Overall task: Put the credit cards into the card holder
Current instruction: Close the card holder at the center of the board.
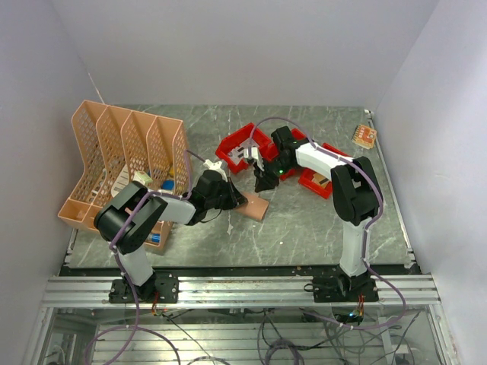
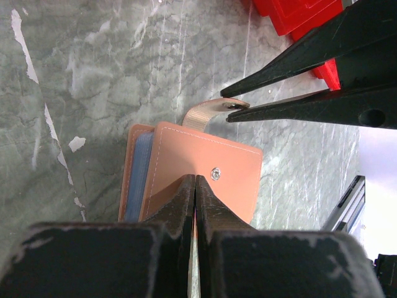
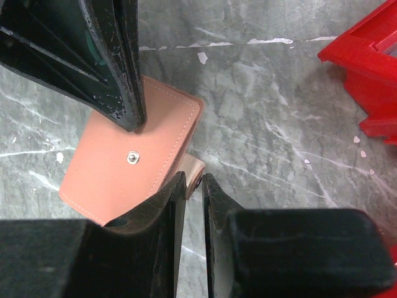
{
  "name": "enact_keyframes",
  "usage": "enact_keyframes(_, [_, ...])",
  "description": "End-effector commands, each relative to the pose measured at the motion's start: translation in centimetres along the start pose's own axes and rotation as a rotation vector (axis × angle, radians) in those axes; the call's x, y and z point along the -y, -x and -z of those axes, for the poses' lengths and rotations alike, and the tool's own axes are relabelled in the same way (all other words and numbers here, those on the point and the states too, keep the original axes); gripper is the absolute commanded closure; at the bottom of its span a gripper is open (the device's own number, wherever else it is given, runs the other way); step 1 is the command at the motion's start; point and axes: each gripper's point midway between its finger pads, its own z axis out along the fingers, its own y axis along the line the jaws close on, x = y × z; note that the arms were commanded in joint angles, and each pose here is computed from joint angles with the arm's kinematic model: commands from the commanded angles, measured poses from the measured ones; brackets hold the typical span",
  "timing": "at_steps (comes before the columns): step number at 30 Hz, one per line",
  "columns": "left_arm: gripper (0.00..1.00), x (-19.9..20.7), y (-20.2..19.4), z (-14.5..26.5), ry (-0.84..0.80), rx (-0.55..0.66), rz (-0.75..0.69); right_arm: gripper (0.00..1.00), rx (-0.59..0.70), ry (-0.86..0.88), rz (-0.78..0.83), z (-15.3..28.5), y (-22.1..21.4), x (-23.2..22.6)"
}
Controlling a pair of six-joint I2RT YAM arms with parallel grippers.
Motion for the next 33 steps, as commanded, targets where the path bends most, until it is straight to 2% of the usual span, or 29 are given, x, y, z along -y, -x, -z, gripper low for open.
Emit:
enact_keyframes(1, [0.93,-2.41,-1.89,0.27,0.068,-0.059,-0.013,0.83,0.018,-0.01,0.016,0.81,1.41,0.22])
enact_keyframes(20, [0.93,-2.6,-1.91,0.24,0.075,-0.063,-0.016,0.89,0.006,0.01,-0.008,0.85,1.19,-0.01])
enact_keyframes(26, [0.93,-2.6,-1.87,0.29,0.079,-0.063,-0.018,0.83,0.004,0.008,-0.014,0.79,1.09,0.0])
enact_keyframes(33, [0.93,-2.63,-1.95,0.25,0.077,-0.064,-0.015,0.85,0.003,0.007,-0.017,0.93,1.16,0.04])
